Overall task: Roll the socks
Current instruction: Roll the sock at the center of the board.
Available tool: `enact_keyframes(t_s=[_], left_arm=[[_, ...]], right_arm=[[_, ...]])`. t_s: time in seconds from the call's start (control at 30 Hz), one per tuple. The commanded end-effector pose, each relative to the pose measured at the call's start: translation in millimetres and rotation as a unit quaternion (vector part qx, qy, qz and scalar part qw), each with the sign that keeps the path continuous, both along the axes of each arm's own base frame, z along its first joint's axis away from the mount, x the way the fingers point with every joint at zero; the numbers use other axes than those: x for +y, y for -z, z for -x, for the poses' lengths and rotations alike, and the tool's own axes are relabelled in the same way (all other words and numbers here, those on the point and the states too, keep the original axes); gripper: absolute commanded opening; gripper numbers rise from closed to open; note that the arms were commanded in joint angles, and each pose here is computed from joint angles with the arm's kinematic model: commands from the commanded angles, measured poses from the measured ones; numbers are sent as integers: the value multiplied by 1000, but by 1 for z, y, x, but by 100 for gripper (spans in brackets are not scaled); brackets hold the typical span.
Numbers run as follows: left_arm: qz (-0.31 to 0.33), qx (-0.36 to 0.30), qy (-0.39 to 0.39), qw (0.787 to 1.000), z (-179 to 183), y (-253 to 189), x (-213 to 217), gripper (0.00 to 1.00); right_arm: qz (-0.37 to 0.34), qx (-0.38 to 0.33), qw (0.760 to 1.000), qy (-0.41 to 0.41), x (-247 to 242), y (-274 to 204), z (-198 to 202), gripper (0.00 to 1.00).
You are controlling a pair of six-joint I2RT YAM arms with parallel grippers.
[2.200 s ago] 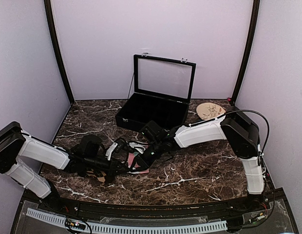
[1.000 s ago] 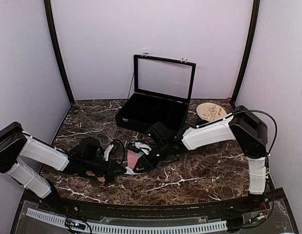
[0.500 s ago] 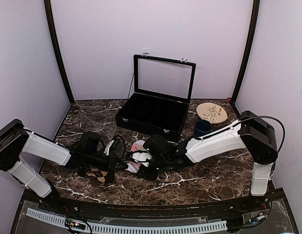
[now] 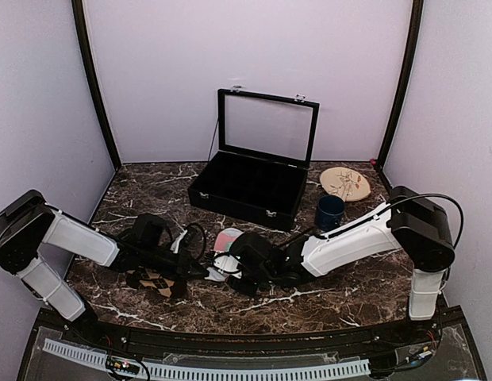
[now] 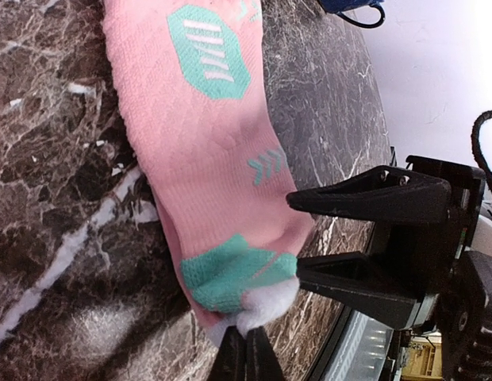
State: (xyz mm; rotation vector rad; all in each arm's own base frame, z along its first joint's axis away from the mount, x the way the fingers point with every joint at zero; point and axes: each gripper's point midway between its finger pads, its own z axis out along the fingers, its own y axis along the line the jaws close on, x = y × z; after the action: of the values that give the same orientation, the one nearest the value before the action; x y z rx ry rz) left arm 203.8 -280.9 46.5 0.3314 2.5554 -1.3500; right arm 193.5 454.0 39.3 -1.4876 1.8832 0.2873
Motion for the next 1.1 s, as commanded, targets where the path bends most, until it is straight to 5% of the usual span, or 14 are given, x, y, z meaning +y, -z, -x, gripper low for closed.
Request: enact_keyframes(t_s=[0.0, 0.63, 1.07], left_arm=[[10, 14, 10, 1000, 0, -3, -3, 0], [8, 37, 6, 999, -10, 1, -2, 0], [24, 53, 24, 998, -3, 0, -6, 0]], right_arm=[[-5, -40, 999, 0, 8, -8, -8, 38], [1, -47, 997, -57, 15, -10, 23, 41], [16, -61, 996, -63, 27, -3, 17, 33]])
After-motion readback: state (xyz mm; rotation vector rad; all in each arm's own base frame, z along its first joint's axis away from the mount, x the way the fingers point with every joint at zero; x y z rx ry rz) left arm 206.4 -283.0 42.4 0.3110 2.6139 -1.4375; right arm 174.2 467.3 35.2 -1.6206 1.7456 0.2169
